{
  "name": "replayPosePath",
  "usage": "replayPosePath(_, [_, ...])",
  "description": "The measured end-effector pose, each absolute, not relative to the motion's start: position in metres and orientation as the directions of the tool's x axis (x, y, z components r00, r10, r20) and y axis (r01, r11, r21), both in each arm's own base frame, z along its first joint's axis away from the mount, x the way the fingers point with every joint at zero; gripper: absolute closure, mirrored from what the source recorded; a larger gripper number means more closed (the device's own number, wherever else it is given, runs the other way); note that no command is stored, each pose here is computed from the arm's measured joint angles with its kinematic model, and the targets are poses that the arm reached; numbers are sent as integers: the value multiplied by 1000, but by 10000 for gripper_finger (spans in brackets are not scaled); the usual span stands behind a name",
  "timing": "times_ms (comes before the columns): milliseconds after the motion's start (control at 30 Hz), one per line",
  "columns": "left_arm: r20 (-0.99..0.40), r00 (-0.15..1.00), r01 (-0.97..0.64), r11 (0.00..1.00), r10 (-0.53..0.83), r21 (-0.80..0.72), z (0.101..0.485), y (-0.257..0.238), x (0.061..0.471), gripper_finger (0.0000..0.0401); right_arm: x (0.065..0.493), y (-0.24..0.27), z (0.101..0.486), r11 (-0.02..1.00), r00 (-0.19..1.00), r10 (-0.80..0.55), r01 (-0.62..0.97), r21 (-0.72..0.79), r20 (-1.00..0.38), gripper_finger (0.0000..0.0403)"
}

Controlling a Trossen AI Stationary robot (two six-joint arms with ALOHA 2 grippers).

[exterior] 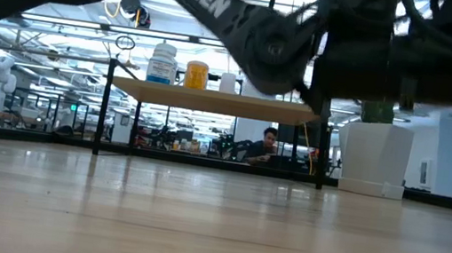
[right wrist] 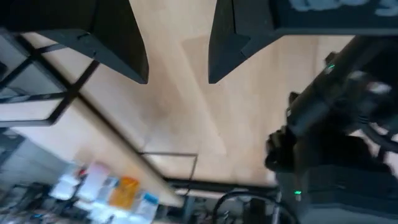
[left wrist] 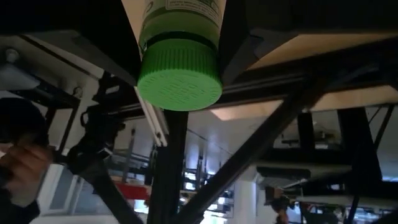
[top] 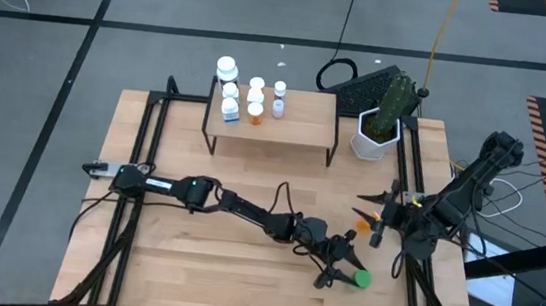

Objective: Pick and place medicine bottles onto shelf by color
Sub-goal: Put the green pill bottle on the shelf

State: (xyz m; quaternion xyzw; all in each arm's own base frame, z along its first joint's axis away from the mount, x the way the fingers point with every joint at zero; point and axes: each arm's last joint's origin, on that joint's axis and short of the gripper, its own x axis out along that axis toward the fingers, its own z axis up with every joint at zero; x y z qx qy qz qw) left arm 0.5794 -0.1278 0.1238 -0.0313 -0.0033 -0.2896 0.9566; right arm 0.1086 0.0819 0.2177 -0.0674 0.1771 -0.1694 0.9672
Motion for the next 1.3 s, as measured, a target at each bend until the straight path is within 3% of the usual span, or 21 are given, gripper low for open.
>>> replayPosePath(200, [-47,802,595,803,-595,-20,166,-120,576,200,105,77,229,910,884,-415,397,-121,-217,243])
replayPosePath(467, [-115,791,610,790,-601,62,225,-115,561,211,100,71,244,924,908,-382,368,-106,-171,243])
replayPosePath(700, [-212,777,620,779,-593,96,253,-113,547,203,91,61,256,928,920,-372,365,-75,-120,243])
replayPosePath(1300, [-466,659,667,745,-590,-1,221,-121,530,217,89,58,259,931,925,-365,365,-26,-107,243])
